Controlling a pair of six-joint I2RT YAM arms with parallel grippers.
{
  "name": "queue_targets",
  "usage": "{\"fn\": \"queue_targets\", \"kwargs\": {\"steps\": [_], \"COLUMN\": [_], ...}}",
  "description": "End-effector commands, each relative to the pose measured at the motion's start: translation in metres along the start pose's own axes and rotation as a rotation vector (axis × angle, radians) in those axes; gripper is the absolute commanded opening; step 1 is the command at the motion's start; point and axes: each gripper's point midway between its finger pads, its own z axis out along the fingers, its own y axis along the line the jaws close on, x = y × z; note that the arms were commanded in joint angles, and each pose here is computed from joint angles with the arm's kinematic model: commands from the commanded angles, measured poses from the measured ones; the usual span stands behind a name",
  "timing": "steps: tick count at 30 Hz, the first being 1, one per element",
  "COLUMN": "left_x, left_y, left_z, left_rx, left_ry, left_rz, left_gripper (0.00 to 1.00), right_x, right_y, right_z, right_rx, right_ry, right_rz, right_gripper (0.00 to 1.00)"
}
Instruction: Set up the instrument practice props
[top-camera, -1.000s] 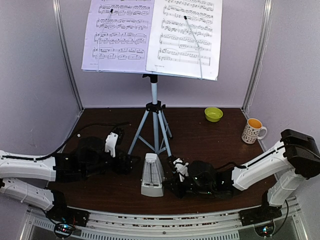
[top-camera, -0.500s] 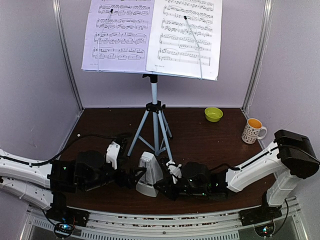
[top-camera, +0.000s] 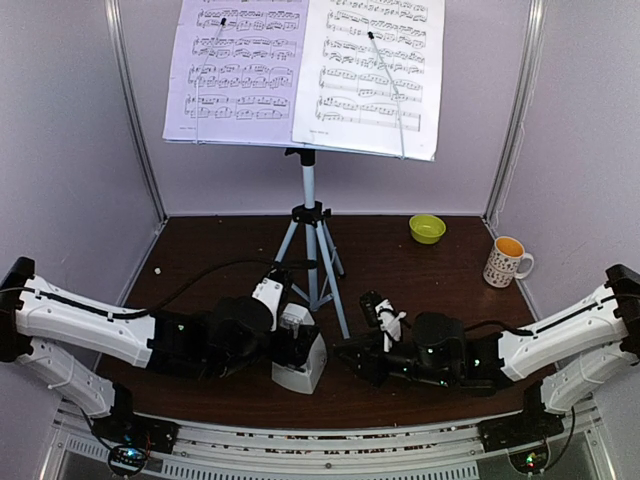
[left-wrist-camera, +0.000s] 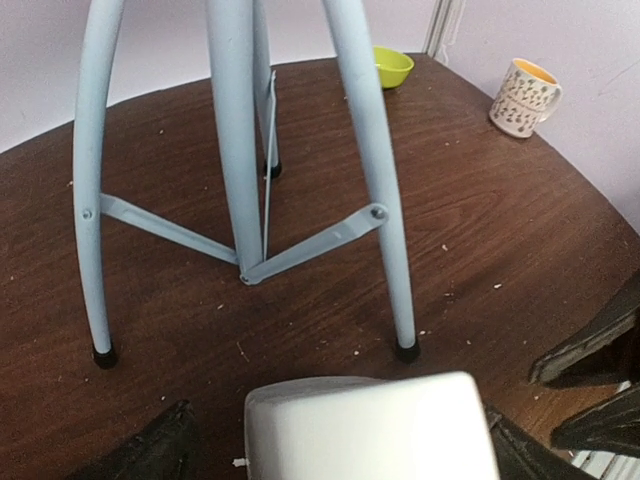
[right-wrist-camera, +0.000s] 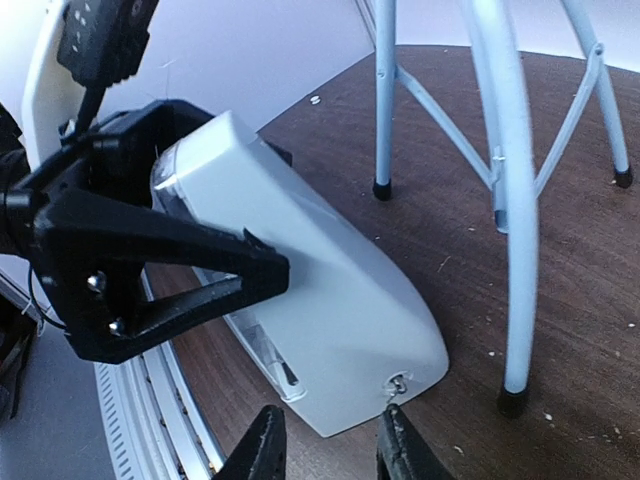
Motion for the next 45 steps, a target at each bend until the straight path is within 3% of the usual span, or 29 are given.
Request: {"fn": "queue_targets", "kwargs": {"steps": [1,7,16,23,30,45], "left_x": [0.002,0.013,-0.044,-0.067,-0.075,-0.08], "left_y": [0.003,-0.003,-0.02,-0.018,-0.014,-0.023], "left_z": [0.01,0.02,-0.015,-0.037,-0.047,-0.049], "left_rx": [-0.07,-0.066,-0.155,-0.335,-0.462,-0.381], "left_ry": [0.004,0.036,-0.026,-0.027,0.012,-0.006], "left_rz": [-0.057,-0.054,0.178,0.23,0.284,0.249], "left_gripper": [0.91,0.81,0.37,0.2,0.18,0.18], "right_x": [-0.003,-0.002,-0.012,-0.018,-0.019,-0.015], "right_y": [-0.027,-0.033,-0.026,-0.015,-0.01,0.023], "right_z": [-0.014,-0.015,-0.015,-0.003,0.007,0.039], "right_rx": [0.102,0.121,0.071,0.017,-0.008,-0.146], "right_ry": [-0.031,-0.03,-0.107,-0.184,-0.246,-0.212], "right_rz": [0.017,0.021,0.04,0.057,0.067,0.065], "right_gripper": [0.34,0.4,0.5,0.53,0.52,0.55]}}
